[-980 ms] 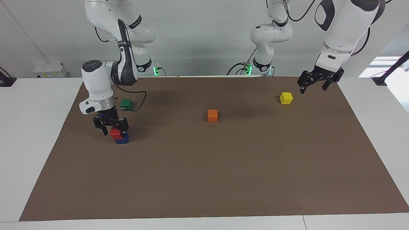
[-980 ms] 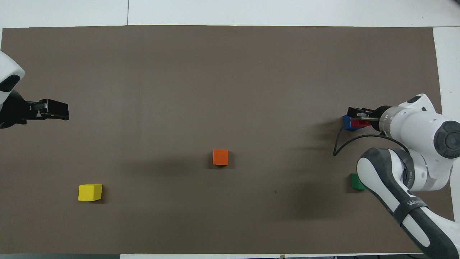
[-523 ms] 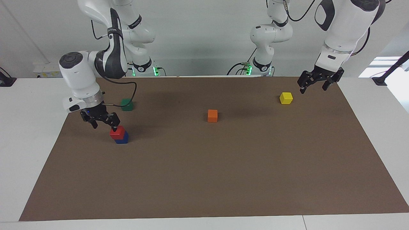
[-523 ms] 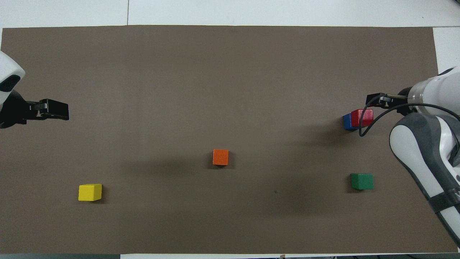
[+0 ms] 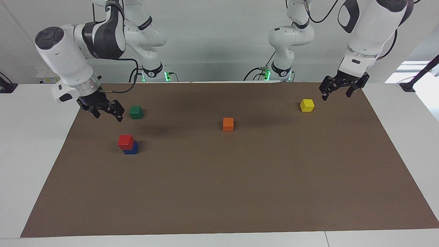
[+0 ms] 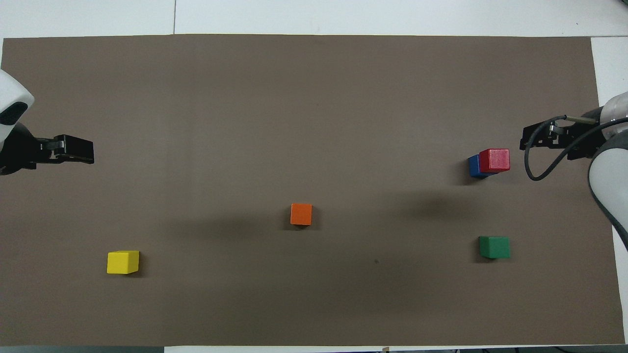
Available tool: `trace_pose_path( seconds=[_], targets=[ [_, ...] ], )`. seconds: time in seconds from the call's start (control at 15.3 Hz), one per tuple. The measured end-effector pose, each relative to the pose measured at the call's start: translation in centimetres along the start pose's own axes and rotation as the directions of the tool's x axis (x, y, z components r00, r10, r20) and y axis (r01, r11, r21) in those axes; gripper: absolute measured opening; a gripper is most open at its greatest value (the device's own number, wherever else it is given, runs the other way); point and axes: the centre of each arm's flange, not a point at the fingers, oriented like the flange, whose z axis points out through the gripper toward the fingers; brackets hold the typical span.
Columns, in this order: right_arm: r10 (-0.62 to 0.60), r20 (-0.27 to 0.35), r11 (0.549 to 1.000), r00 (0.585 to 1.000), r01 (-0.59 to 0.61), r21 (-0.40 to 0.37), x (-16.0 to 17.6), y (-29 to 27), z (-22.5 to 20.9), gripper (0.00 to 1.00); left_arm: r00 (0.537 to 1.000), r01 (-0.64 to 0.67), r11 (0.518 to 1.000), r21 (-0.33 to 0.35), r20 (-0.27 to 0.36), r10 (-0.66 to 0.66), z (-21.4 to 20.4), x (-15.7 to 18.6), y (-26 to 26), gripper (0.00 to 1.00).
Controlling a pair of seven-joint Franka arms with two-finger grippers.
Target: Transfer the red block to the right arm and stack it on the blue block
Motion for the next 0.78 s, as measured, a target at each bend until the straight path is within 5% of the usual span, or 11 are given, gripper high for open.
trace_pose_path(
  seconds=[0.39,0.78],
  targets=[
    [-0.05,0.055,0.999,0.997,0.05,-0.006,-0.1,0.2,-3.1,1.0,1.0,0.0,1.0,0.0,0.0,0.0,0.0,0.0,0.0,1.0],
    [-0.045,0.017,0.999,0.999,0.045,-0.022,0.1,0.8,-5.5,1.0,1.0,0.0,1.0,0.0,0.0,0.0,0.0,0.0,0.0,1.0]
  ],
)
